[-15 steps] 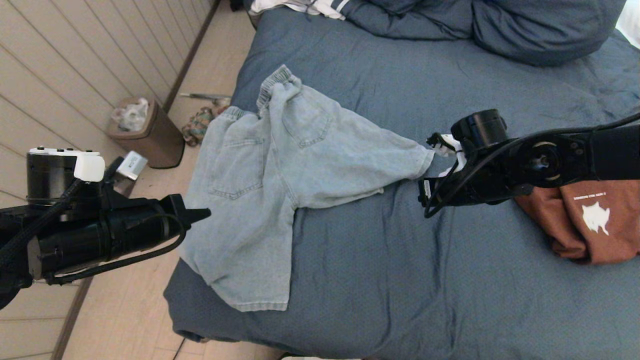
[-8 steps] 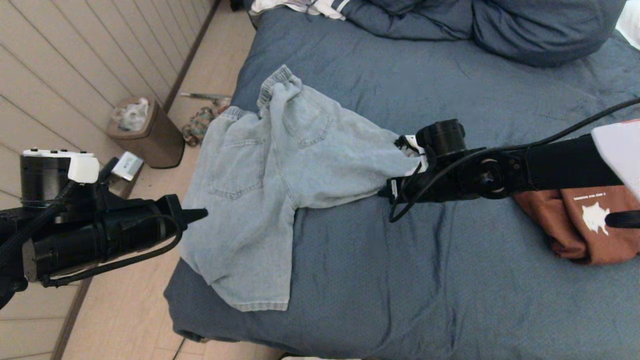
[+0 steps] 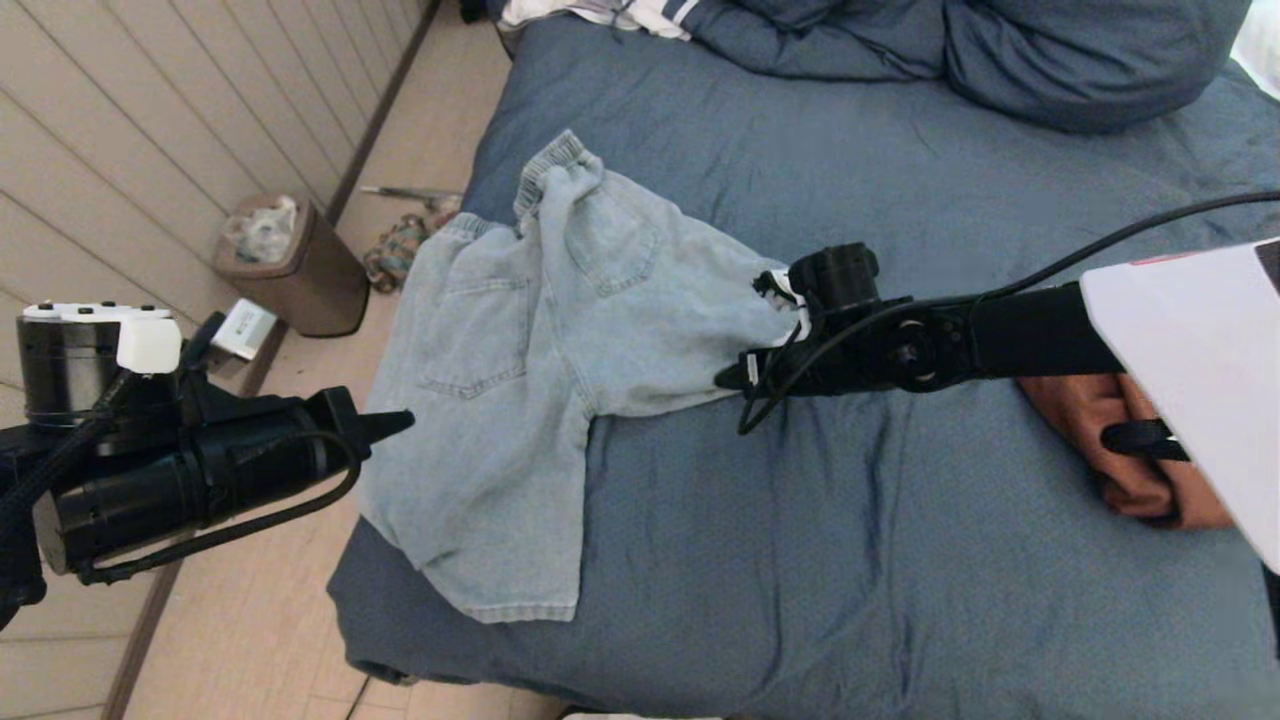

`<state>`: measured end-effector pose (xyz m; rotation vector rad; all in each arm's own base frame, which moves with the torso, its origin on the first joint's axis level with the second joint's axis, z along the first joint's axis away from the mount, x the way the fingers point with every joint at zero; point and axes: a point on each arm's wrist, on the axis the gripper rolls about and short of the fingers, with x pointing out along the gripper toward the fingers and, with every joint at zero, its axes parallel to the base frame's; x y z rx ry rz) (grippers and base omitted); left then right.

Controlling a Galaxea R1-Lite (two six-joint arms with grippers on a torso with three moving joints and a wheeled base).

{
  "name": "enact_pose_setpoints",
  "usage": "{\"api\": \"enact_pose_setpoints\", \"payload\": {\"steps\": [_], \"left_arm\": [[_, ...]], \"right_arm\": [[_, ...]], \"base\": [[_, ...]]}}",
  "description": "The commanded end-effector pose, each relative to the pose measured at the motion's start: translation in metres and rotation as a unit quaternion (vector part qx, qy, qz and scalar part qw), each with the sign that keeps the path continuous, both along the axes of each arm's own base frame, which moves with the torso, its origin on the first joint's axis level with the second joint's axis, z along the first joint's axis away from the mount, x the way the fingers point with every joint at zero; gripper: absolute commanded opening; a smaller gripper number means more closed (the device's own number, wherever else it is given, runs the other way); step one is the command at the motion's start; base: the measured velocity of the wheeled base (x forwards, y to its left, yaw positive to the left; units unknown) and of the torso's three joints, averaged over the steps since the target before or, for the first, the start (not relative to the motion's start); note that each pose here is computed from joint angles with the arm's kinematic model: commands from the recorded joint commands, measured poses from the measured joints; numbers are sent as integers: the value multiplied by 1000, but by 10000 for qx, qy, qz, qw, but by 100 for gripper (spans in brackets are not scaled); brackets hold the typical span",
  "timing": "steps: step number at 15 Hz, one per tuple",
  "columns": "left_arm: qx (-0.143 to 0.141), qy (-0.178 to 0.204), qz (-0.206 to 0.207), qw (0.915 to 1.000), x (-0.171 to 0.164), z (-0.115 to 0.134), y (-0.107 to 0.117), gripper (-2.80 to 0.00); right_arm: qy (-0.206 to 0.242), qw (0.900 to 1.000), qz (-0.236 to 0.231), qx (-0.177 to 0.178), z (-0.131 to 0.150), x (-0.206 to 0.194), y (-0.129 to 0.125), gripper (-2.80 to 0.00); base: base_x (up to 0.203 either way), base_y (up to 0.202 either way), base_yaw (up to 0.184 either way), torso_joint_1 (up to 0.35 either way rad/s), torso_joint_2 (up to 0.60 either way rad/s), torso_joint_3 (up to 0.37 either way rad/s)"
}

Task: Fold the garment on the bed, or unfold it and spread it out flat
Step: Unford the blue shorts

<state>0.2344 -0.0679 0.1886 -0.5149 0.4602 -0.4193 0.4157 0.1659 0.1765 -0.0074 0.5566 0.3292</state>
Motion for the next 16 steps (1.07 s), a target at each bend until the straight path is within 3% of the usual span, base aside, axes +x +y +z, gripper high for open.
{"api": "enact_pose_setpoints", "payload": {"steps": [1, 16], "left_arm": [[-16, 12, -5, 10000, 0, -1, 0, -280], [-69, 114, -139, 9998, 0, -5, -2, -280]], "right_arm": [[43, 10000, -22, -24, -9, 7, 3, 0], [22, 9995, -33, -305, -4, -2, -15, 0]], "base": [[0, 0, 0, 0, 0, 0], [0, 0, 0, 0, 0, 0]]}}
